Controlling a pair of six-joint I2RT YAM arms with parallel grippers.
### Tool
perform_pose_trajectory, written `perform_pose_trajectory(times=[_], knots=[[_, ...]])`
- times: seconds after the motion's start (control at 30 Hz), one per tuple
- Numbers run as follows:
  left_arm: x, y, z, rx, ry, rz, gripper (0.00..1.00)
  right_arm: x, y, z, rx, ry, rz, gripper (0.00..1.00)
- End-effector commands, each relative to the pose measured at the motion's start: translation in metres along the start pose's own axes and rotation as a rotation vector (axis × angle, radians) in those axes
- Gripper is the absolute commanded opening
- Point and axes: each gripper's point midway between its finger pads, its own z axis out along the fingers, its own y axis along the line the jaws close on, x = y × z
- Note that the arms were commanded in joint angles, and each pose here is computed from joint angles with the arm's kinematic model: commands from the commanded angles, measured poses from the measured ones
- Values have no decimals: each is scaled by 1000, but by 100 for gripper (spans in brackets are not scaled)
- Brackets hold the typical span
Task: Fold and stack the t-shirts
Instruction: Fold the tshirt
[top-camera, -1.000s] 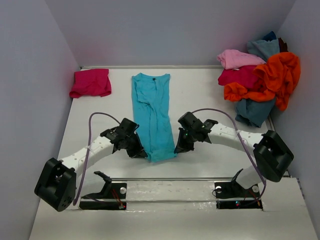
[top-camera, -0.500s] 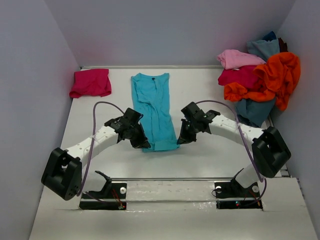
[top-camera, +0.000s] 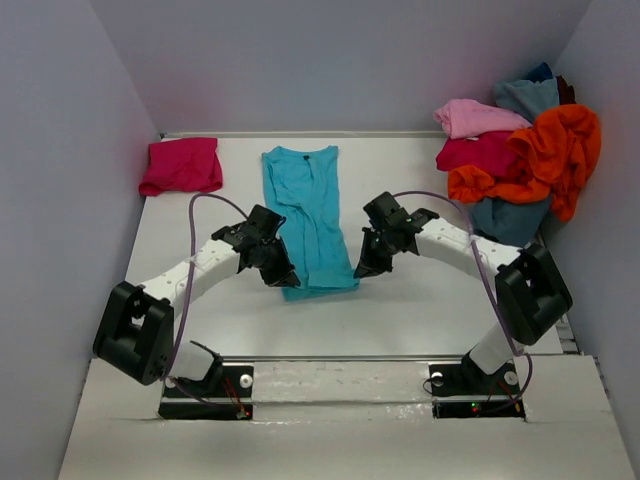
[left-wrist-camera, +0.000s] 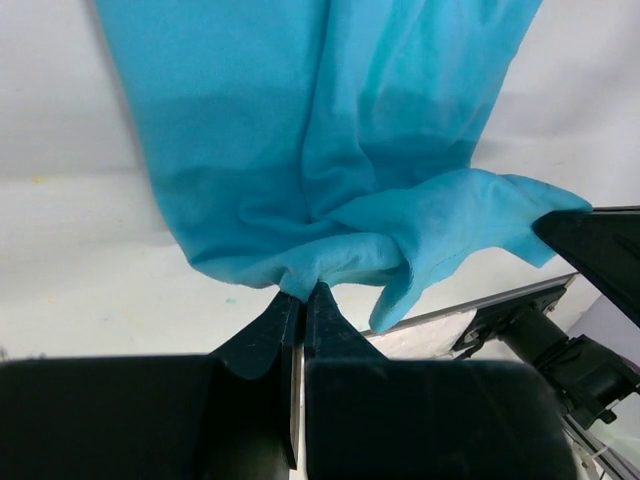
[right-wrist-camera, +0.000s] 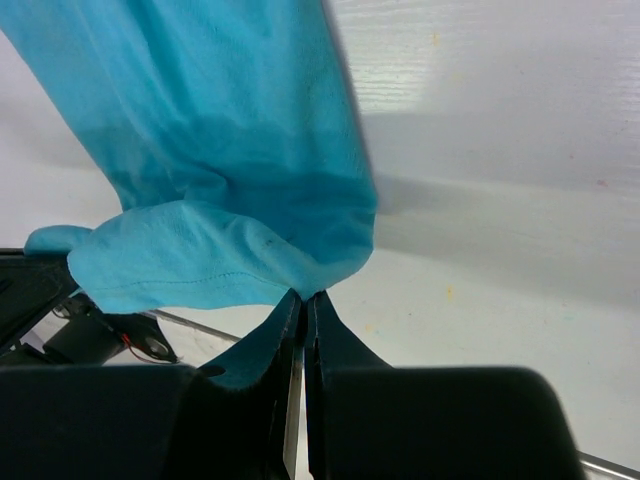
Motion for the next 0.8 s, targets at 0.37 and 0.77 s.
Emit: perform_pose_trajectory(times=[0.37, 0.77], knots=[[-39, -20, -13, 17, -60, 28, 6, -37, 27, -6, -69, -15, -44, 7], [-75, -31, -25, 21, -129, 22, 6, -90, 46, 1, -84, -43, -71, 7]])
